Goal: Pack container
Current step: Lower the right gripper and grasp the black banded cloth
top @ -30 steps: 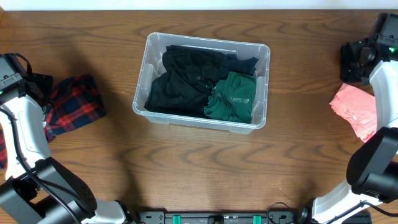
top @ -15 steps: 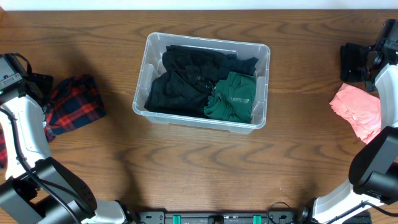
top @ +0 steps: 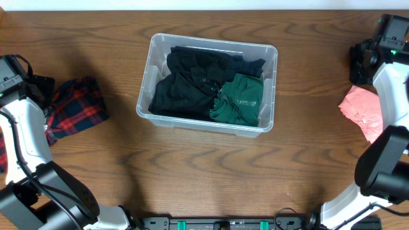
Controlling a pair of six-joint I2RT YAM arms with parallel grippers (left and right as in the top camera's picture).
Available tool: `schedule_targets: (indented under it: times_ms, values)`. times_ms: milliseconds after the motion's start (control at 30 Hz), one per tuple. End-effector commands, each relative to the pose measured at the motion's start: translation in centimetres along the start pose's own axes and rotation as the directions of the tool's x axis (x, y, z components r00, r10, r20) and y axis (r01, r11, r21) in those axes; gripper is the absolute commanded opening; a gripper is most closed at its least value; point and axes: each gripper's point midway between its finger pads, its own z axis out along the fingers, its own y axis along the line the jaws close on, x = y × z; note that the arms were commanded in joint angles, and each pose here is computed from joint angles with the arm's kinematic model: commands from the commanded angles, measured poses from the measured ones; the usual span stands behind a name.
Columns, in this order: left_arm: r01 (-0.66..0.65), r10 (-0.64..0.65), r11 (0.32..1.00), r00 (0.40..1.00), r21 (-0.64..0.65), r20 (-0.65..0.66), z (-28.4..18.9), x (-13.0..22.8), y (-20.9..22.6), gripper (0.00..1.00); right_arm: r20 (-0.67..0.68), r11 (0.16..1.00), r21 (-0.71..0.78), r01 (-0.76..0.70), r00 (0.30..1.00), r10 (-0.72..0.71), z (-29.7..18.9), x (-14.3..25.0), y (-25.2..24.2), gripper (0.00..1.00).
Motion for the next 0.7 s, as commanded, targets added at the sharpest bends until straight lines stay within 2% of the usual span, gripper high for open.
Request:
schedule_targets:
  times_ms: [0,233,367,667]
  values:
    - [0.004,-0.004,1.0,1.0,-0.018,0.008,0.3,-0.2,0.4,0.98,-0.004,0.998,0.064,0.018,1.0,-0.018,2.3,1.3,-1.4,0.79]
    - [0.004,-0.004,1.0,1.0,-0.018,0.008,0.3,-0.2,0.4,0.98,-0.036,0.992,0.059,0.109,0.994,-0.107,6.2,3.5,-1.4,0.77]
    - [0.004,-0.004,1.0,1.0,-0.018,0.008,0.3,-0.2,0.4,0.98,-0.037,0.992,0.059,0.114,0.993,-0.111,7.6,4.2,-1.5,0.78]
    - [0.004,-0.004,1.0,1.0,-0.018,0.008,0.3,-0.2,0.4,0.98,0.001,0.998,0.007,0.066,0.998,-0.066,8.7,2.9,-0.6,0.79]
